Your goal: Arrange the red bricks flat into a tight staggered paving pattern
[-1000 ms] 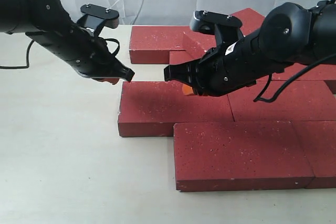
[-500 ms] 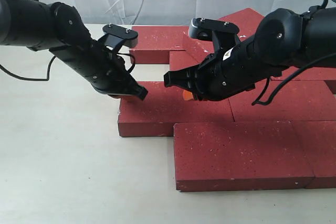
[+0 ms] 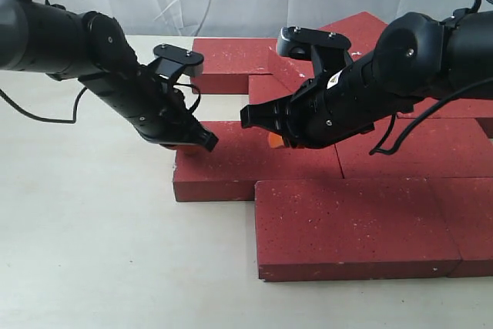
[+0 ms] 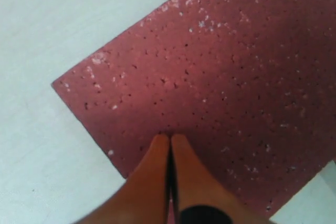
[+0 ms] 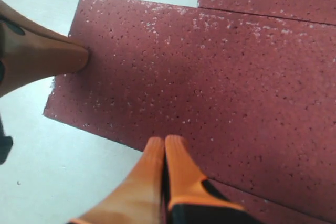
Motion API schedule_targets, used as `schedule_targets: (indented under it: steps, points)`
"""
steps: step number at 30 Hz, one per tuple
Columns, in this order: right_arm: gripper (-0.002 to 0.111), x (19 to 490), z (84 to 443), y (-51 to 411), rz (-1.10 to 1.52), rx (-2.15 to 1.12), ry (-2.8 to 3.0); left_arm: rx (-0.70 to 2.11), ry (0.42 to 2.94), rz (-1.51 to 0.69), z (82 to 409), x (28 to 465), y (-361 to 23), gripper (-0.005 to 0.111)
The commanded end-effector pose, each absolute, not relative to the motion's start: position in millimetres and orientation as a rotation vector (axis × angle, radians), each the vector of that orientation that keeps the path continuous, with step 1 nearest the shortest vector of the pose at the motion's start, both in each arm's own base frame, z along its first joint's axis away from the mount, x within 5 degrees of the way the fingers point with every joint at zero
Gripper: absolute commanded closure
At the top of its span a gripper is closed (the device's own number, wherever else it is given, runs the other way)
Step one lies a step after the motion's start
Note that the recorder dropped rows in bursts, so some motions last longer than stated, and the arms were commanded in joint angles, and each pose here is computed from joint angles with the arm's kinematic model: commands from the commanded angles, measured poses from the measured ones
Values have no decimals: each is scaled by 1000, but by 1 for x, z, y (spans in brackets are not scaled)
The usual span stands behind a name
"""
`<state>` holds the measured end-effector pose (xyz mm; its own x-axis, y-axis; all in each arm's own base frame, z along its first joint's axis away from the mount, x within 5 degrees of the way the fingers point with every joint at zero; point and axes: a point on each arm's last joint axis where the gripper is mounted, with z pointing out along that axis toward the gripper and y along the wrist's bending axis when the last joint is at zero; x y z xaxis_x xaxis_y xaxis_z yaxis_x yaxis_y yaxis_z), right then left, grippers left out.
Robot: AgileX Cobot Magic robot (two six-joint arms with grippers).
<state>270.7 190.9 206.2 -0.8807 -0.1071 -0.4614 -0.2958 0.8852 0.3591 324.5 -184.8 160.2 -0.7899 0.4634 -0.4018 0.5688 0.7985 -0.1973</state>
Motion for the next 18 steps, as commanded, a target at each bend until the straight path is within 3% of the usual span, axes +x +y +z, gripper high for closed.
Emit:
schedule_targets:
  steps: [1,13,18]
  points:
    - [109,271,204,189,578,-303,2616,798,2678,-450,154,322,-186,107]
    - [109,271,204,189,578,-303,2616,792,2544,-445,200,318,-182,107]
    - [109,271,205,189,578,-302,2613,814,2571,-423,188,320,-182,107]
